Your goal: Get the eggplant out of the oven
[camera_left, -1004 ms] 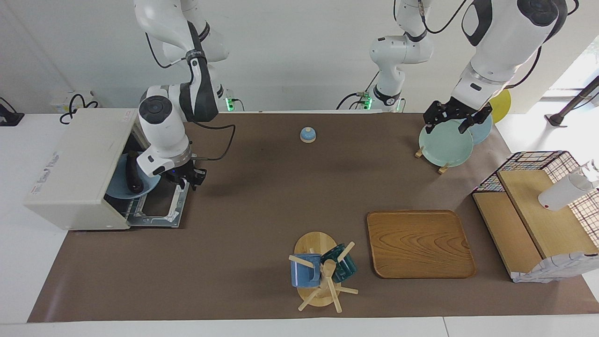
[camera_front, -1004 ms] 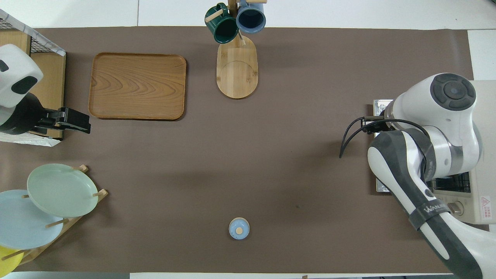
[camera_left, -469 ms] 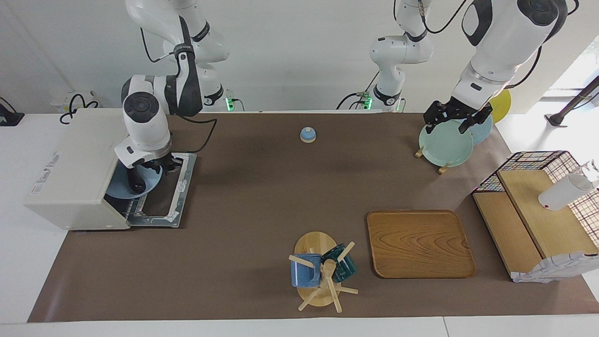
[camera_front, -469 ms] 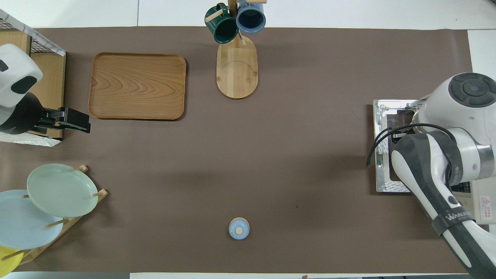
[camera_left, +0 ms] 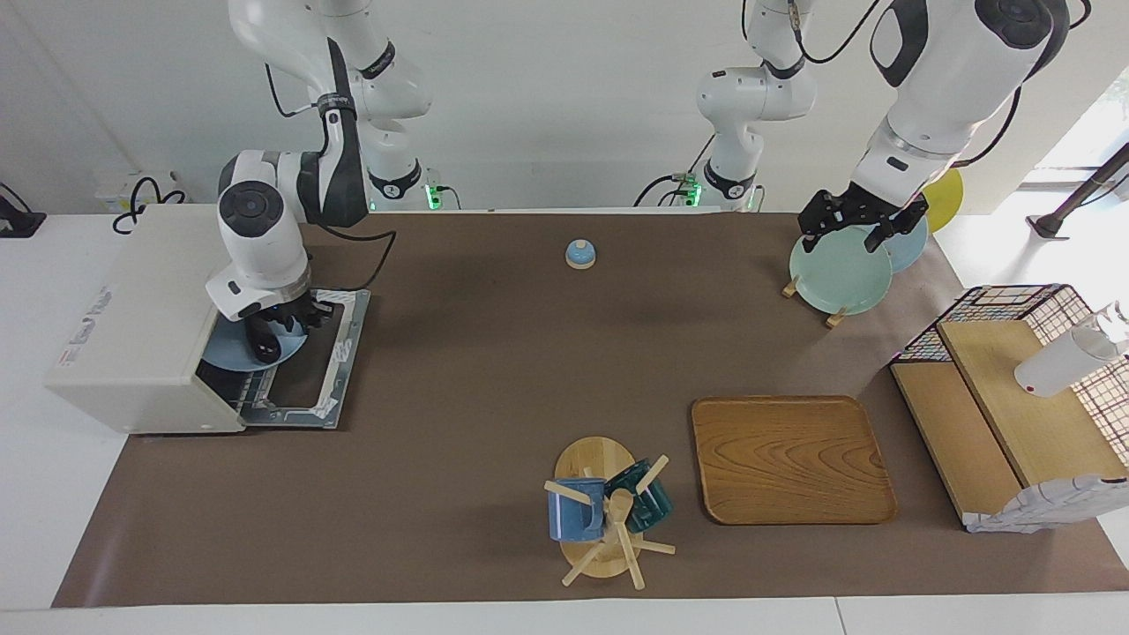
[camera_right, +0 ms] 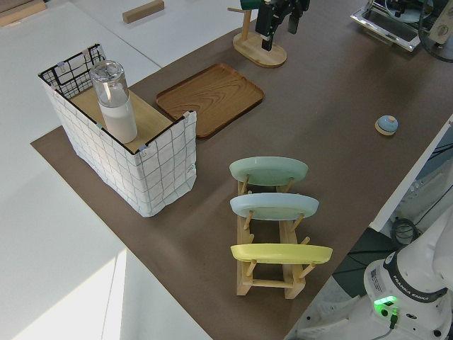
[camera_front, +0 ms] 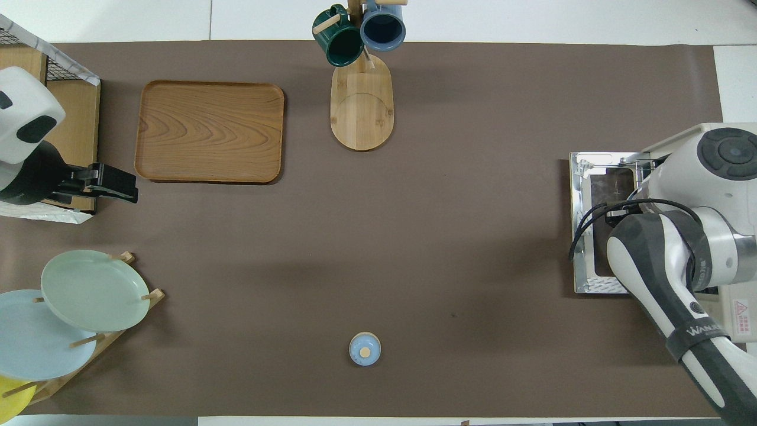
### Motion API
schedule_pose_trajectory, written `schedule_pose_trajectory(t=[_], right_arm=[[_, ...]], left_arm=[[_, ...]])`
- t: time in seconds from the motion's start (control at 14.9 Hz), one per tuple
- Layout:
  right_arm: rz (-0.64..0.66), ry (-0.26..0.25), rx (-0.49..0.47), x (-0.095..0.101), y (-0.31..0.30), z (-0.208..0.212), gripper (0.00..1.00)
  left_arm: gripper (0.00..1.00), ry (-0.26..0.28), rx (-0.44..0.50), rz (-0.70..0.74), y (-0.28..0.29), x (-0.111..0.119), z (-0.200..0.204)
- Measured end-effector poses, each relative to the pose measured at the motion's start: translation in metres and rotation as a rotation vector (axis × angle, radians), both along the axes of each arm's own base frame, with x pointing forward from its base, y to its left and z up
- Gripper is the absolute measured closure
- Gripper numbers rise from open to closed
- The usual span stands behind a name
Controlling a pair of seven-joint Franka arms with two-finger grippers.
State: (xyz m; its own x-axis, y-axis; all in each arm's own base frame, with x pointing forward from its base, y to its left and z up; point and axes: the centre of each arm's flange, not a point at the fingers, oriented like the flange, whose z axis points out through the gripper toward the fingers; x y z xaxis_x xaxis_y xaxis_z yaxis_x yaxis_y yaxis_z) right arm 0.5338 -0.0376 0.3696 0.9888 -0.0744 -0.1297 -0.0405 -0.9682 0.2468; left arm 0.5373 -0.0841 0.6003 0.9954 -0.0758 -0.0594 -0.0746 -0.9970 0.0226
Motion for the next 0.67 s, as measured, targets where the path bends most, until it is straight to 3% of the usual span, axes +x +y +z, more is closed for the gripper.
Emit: schedule_pose_trajectory(t=[0.67], right_arm=[[0.041, -0.002, 0.002, 0.004, -0.003, 0.02, 0.73]], left_arm=[[0.0, -0.004, -0.001, 0.0, 0.0, 0.001, -0.001]])
